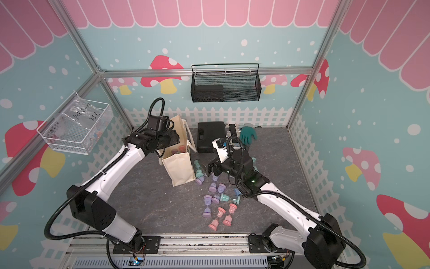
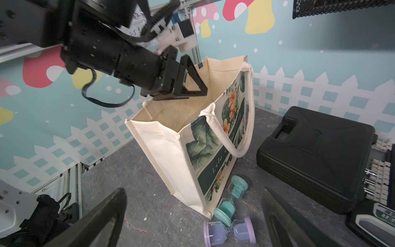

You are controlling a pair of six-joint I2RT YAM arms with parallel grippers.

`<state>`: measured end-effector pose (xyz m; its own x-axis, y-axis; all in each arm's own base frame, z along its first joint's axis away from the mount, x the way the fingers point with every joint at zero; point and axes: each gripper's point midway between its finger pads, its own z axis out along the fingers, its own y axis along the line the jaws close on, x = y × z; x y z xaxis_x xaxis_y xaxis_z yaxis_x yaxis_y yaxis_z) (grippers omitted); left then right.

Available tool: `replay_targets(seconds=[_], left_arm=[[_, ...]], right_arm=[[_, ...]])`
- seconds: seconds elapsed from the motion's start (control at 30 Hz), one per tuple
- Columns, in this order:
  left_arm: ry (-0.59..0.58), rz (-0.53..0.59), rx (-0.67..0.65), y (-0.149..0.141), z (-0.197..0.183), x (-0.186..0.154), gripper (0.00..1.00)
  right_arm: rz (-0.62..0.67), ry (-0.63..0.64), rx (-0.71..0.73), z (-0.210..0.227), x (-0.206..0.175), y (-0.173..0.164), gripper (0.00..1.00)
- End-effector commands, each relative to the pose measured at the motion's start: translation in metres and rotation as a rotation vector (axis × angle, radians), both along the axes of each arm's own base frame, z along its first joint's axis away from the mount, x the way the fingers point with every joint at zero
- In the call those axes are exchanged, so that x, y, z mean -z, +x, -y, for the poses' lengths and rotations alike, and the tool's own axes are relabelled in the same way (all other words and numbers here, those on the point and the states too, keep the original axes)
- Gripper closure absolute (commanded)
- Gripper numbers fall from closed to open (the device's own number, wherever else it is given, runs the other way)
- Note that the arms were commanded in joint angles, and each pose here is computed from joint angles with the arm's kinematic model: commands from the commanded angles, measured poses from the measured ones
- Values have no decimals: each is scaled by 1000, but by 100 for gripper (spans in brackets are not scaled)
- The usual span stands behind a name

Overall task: Put the hourglass into the canvas bag
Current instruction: Place the hourglass in the canvas bag, then pick up the hourglass from the center of the board.

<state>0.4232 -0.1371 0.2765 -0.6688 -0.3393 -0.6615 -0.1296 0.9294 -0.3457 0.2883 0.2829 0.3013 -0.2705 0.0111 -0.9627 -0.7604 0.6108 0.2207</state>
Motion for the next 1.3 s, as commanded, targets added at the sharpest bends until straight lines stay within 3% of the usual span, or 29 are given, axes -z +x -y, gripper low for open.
replay_targets(seconds=[0.0, 0.3, 0.63, 0.83, 1.27], left_arm=[[-28, 65, 61, -14, 10, -23, 37], [-10, 273, 231, -68, 45, -76, 34], [-2, 374, 440, -126, 87, -78, 33], [38, 308, 537, -140, 117, -45, 33], [-44, -5, 488, -156, 147, 48, 33]], right_arm=[[1, -15, 45, 11, -6, 2, 0], [-62, -73, 110, 27, 12, 0, 1], [-134, -114, 143, 40, 45, -8, 0], [-224, -140, 155, 47, 78, -14, 1], [-387, -164, 198, 69, 134, -33, 0]])
